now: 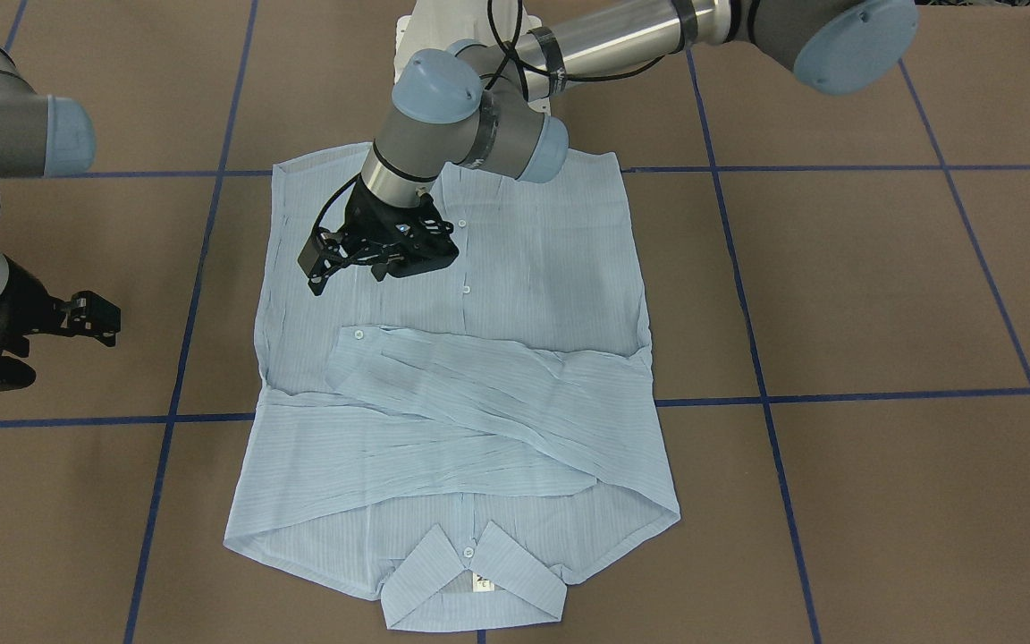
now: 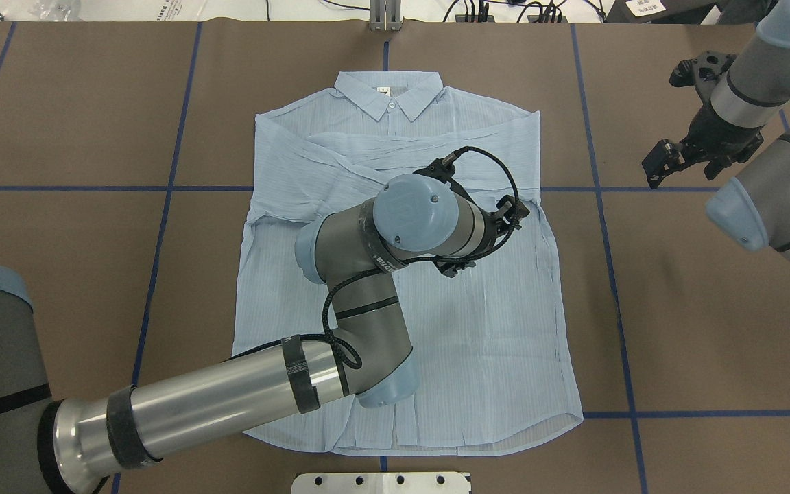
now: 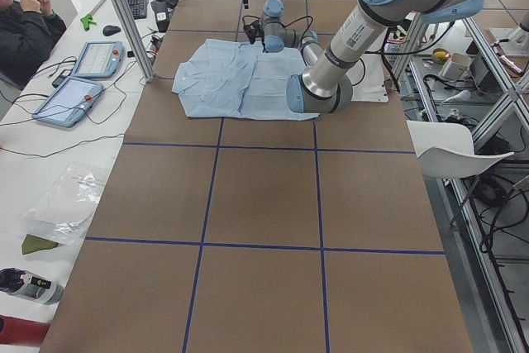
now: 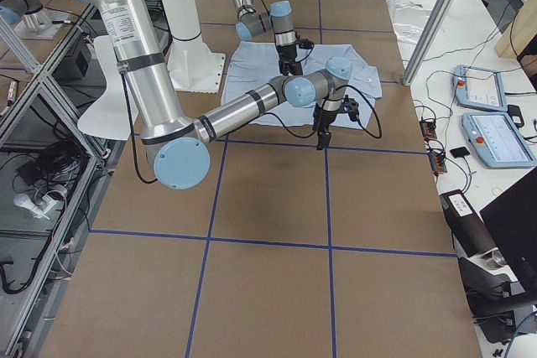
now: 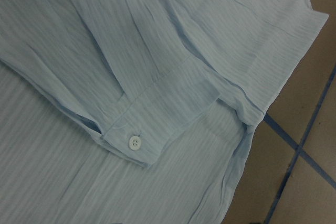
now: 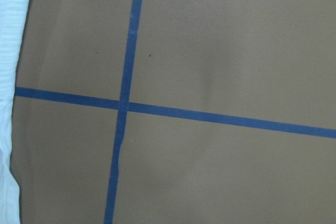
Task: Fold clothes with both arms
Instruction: 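Lay the sleeve down on the chest and open the left gripper, then move the right gripper to its nearest hem corner while the left presses the sleeve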
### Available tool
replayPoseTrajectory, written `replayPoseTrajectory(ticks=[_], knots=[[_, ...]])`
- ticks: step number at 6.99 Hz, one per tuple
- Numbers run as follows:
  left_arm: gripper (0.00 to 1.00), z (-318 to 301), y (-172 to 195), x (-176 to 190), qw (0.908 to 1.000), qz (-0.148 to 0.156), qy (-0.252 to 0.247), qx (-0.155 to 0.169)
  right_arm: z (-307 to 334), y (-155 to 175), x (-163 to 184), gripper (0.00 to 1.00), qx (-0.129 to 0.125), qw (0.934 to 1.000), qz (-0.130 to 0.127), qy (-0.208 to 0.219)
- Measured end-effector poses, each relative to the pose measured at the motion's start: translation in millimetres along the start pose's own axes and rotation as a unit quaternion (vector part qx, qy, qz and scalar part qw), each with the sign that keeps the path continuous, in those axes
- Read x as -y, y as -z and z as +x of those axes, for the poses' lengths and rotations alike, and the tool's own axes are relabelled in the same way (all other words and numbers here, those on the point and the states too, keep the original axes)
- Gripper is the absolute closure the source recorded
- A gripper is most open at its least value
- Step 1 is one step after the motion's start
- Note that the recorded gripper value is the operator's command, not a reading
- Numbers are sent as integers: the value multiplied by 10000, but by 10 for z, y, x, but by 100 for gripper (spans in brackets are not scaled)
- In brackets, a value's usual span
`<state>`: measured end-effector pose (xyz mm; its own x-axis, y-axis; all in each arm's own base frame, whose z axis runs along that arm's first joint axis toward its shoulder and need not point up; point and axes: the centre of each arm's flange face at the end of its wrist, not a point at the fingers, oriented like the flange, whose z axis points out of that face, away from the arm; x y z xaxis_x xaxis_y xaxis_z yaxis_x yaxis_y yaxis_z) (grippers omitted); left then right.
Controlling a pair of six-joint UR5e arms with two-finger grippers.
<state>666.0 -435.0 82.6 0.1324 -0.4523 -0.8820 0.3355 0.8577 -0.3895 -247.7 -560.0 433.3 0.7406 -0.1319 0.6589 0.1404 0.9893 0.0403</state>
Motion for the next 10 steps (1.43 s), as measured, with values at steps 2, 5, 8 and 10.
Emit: replayPoseTrajectory(ticks=[2, 5, 8, 10], knots=[[0, -133, 461, 82, 9991, 52, -321, 262, -207, -106, -139, 0, 418, 9988, 238, -125], [1, -681, 1256, 211, 9935, 112, -959, 605, -488, -498, -793, 0, 1066, 9926, 463, -360], [1, -917, 1436, 289, 9921, 134, -1057, 659, -1069, -735, -1729, 0, 1001, 9920, 378, -672], [1, -1106, 1559, 341, 9919, 144, -1061, 682, -1565, -967, -2253, 0, 934, 9917, 311, -823]])
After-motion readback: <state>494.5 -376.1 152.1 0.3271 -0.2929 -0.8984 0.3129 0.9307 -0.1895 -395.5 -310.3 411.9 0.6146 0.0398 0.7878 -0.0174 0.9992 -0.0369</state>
